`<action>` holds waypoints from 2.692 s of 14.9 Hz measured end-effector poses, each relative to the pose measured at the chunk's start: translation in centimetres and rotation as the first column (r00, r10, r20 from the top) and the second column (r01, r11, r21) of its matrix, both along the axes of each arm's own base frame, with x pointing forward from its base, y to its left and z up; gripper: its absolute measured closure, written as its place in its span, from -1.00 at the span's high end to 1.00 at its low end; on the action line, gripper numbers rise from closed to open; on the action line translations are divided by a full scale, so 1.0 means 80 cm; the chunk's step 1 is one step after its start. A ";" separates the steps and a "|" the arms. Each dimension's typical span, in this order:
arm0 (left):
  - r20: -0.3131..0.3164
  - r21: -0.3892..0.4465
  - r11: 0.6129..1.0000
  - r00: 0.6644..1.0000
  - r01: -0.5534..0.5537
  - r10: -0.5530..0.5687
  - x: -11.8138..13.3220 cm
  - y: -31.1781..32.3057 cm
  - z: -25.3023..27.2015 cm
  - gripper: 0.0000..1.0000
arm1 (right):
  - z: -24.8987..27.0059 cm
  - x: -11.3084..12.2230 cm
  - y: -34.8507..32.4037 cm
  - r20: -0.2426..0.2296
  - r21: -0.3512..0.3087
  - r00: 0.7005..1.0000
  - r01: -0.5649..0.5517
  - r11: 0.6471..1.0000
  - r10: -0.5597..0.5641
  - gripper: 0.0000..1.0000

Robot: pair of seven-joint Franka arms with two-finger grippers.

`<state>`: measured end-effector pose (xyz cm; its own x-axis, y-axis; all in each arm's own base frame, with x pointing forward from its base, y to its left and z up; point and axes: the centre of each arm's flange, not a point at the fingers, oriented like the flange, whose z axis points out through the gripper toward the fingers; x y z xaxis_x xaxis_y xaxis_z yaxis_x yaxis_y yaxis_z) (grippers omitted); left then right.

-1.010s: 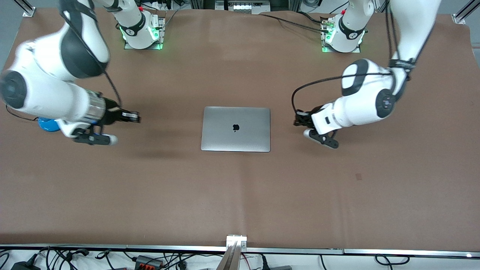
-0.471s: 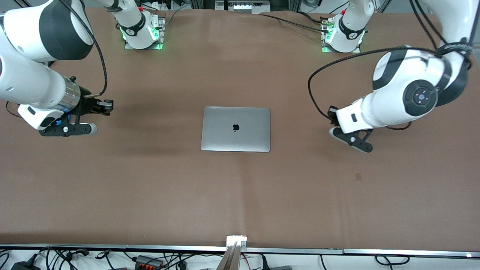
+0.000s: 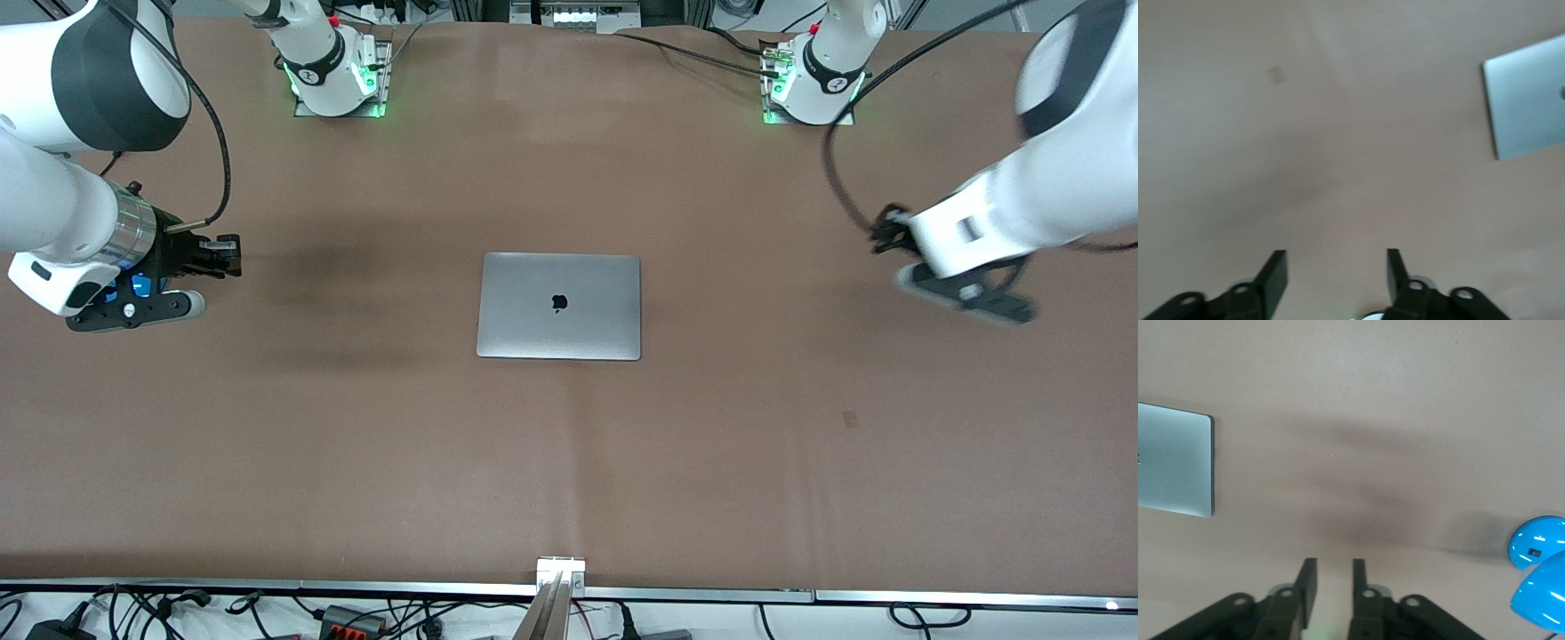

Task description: Close laptop with both arms from behind

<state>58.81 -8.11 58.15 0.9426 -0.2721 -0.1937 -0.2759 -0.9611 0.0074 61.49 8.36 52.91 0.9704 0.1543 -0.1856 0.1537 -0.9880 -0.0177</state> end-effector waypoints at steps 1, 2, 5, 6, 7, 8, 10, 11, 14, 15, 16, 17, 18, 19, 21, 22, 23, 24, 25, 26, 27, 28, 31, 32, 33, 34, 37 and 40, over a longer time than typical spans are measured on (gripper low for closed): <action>0.015 0.013 1.000 1.000 -0.015 0.015 -0.010 0.005 0.014 0.70 | 0.000 0.001 -0.005 0.000 -0.001 1.000 0.006 1.000 -0.006 -0.15; 0.027 0.016 0.999 0.999 -0.033 0.032 -0.019 0.008 0.025 0.88 | 0.000 0.001 -0.011 0.000 0.000 1.000 0.011 1.000 -0.011 0.03; 0.044 0.013 0.989 0.989 -0.145 0.144 -0.040 0.034 0.044 1.00 | 0.000 0.003 -0.020 0.001 0.005 1.000 -0.005 1.000 0.005 0.58; 0.047 0.003 0.981 0.980 -0.193 0.193 -0.045 0.048 0.046 1.00 | 0.002 0.003 -0.025 0.003 0.007 1.000 -0.012 1.000 0.012 0.76; 0.061 -0.006 0.973 0.971 -0.230 0.230 -0.047 0.060 0.046 1.00 | 0.005 0.005 -0.035 0.011 0.010 1.000 -0.014 1.000 0.014 0.95; 0.080 -0.018 0.966 0.963 -0.256 0.257 -0.050 0.068 0.041 1.00 | 0.010 0.007 -0.047 0.021 0.012 1.000 -0.008 1.000 0.008 1.00; 0.112 -0.036 0.956 0.950 -0.290 0.293 -0.052 0.073 0.027 1.00 | 0.019 0.010 -0.064 0.038 0.014 0.999 0.006 1.000 -0.007 1.00; 0.119 -0.040 0.954 0.947 -0.297 0.299 -0.052 0.076 0.022 1.00 | 0.023 0.012 -0.067 0.049 0.015 0.999 0.009 1.000 -0.010 1.00; 0.119 -0.040 0.950 0.942 -0.311 0.313 -0.055 0.077 0.019 1.00 | 0.039 0.007 -0.090 0.074 0.052 0.997 0.023 0.998 -0.027 1.00; 0.123 -0.041 0.950 0.942 -0.311 0.314 -0.057 0.076 0.022 1.00 | 0.045 -0.001 -0.102 0.096 0.067 0.995 0.030 0.997 -0.037 1.00; 0.128 -0.042 0.950 0.941 -0.310 0.312 -0.058 0.074 0.026 1.00 | 0.051 -0.009 -0.109 0.141 0.076 0.989 0.034 0.997 -0.044 1.00; 0.132 -0.044 0.950 0.941 -0.308 0.311 -0.059 0.073 0.028 1.00 | 0.054 -0.021 -0.114 0.193 0.075 0.980 0.034 0.997 -0.048 1.00; 0.135 -0.045 0.951 0.941 -0.307 0.310 -0.060 0.072 0.030 1.00 | 0.053 -0.036 -0.114 0.225 0.072 0.973 0.032 0.997 -0.048 1.00; 0.136 -0.045 0.951 0.941 -0.306 0.309 -0.060 0.072 0.031 1.00 | 0.052 -0.052 -0.112 0.232 0.066 0.972 0.030 0.997 -0.044 1.00; 0.136 -0.045 0.951 0.941 -0.306 0.309 -0.060 0.071 0.031 1.00 | 0.052 -0.074 -0.104 0.221 0.036 0.975 0.014 0.999 -0.022 1.00; 0.136 -0.045 0.951 0.941 -0.306 0.309 -0.060 0.071 0.031 1.00 | 0.053 -0.080 -0.101 0.221 0.019 0.975 0.005 1.000 -0.009 1.00; 0.136 -0.045 0.951 0.941 -0.306 0.309 -0.060 0.071 0.031 1.00 | 0.053 -0.082 -0.099 0.220 0.011 0.975 0.000 1.000 -0.002 1.00; 0.136 -0.045 0.951 0.941 -0.306 0.309 -0.060 0.071 0.031 1.00 | 0.052 -0.082 -0.098 0.219 0.006 0.976 -0.003 1.000 0.002 1.00; 0.135 -0.044 0.951 0.941 -0.306 0.309 -0.060 0.071 0.031 1.00 | 0.051 -0.081 -0.098 0.218 0.001 0.976 -0.004 1.000 0.004 1.00; 0.134 -0.044 0.951 0.942 -0.306 0.309 -0.060 0.071 0.031 1.00 | 0.051 -0.081 -0.098 0.217 0.000 0.976 -0.005 1.000 0.004 1.00; 0.133 -0.044 0.951 0.942 -0.306 0.309 -0.061 0.071 0.031 1.00 | 0.051 -0.081 -0.097 0.217 0.000 0.976 -0.005 1.000 0.005 1.00; 0.133 -0.044 0.951 0.942 -0.306 0.309 -0.061 0.071 0.031 1.00 | 0.051 -0.081 -0.097 0.217 0.000 0.976 -0.005 1.000 0.005 1.00; 0.132 -0.043 0.951 0.942 -0.306 0.309 -0.061 0.071 0.031 1.00 | 0.051 -0.081 -0.098 0.217 0.000 0.976 -0.005 1.000 0.005 1.00; 0.132 -0.043 0.951 0.942 -0.306 0.309 -0.061 0.071 0.031 1.00 | 0.051 -0.081 -0.098 0.217 0.000 0.976 -0.004 1.000 0.004 1.00; 0.131 -0.043 0.951 0.942 -0.306 0.309 -0.061 0.071 0.031 1.00 | 0.051 -0.081 -0.099 0.217 0.000 0.976 -0.003 1.000 0.003 1.00; 0.131 -0.043 0.951 0.942 -0.306 0.309 -0.061 0.071 0.031 1.00 | 0.051 -0.081 -0.101 0.217 0.000 0.976 -0.001 1.000 0.000 1.00; 0.131 -0.043 0.951 0.942 -0.306 0.309 -0.061 0.071 0.031 1.00 | 0.050 -0.081 -0.104 0.216 0.000 0.976 0.004 1.000 -0.004 1.00; 0.133 -0.044 0.951 0.942 -0.305 0.308 -0.061 0.071 0.032 1.00 | 0.041 -0.077 -0.098 0.198 0.002 0.980 -0.005 1.000 0.004 1.00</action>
